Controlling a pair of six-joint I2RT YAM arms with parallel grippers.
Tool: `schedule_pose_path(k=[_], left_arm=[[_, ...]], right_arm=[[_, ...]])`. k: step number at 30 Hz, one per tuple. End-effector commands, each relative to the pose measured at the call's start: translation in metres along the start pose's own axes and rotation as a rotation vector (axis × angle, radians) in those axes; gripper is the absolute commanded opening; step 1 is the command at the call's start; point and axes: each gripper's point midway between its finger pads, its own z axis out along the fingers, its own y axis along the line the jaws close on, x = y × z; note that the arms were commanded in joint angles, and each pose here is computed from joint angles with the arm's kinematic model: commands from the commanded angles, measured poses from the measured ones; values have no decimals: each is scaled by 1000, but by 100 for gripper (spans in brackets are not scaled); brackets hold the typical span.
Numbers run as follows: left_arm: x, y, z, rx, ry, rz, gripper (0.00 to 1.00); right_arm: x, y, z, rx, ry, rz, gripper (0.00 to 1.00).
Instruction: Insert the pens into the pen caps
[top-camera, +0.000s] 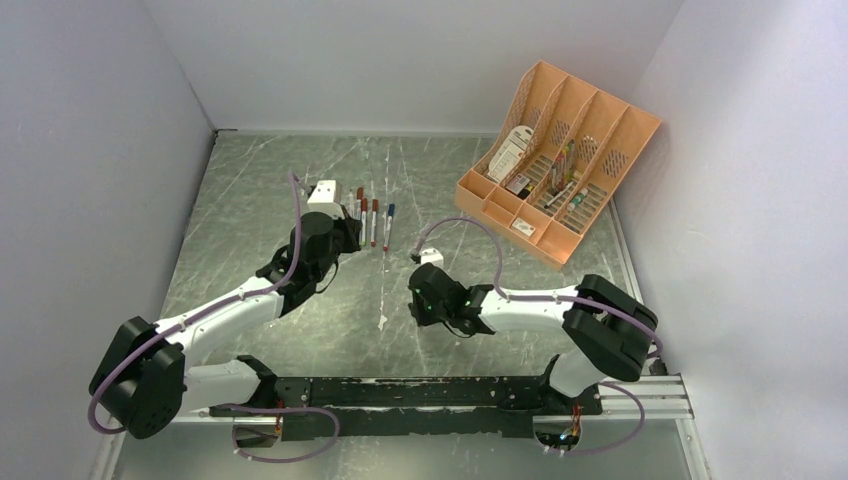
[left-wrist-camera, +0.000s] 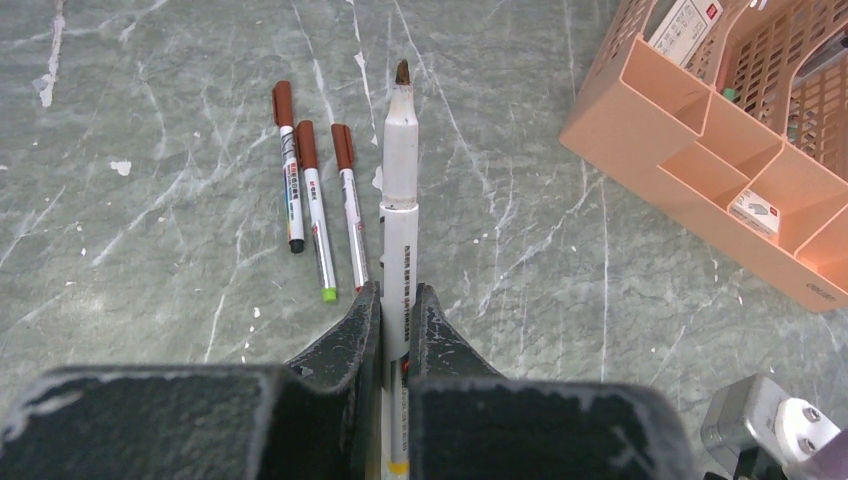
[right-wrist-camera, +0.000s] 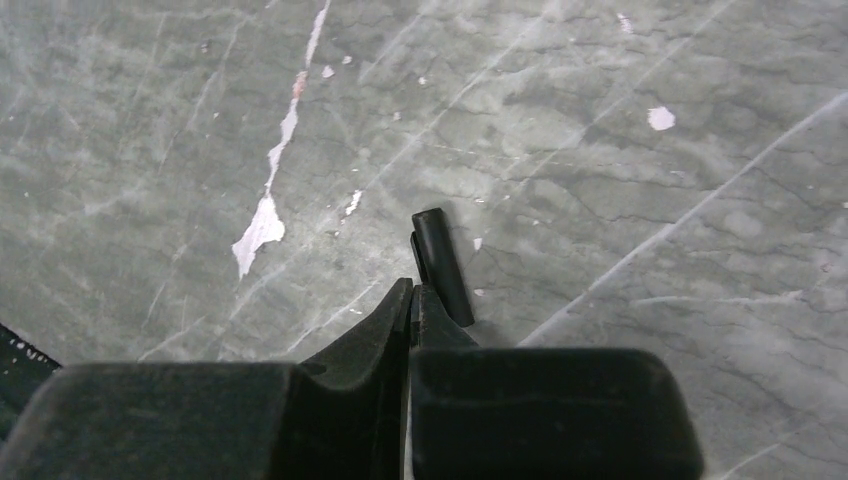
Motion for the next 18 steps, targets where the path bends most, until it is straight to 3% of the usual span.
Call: schedule_pose_path(k=[1, 18], left_arm=[[-4, 2, 1, -10, -7, 8, 7], [-3, 3, 1, -13, -5, 9, 7]], right_arm=[[1, -18, 3, 59, 7, 20, 0], [-11, -42, 0, 105, 15, 18, 0]])
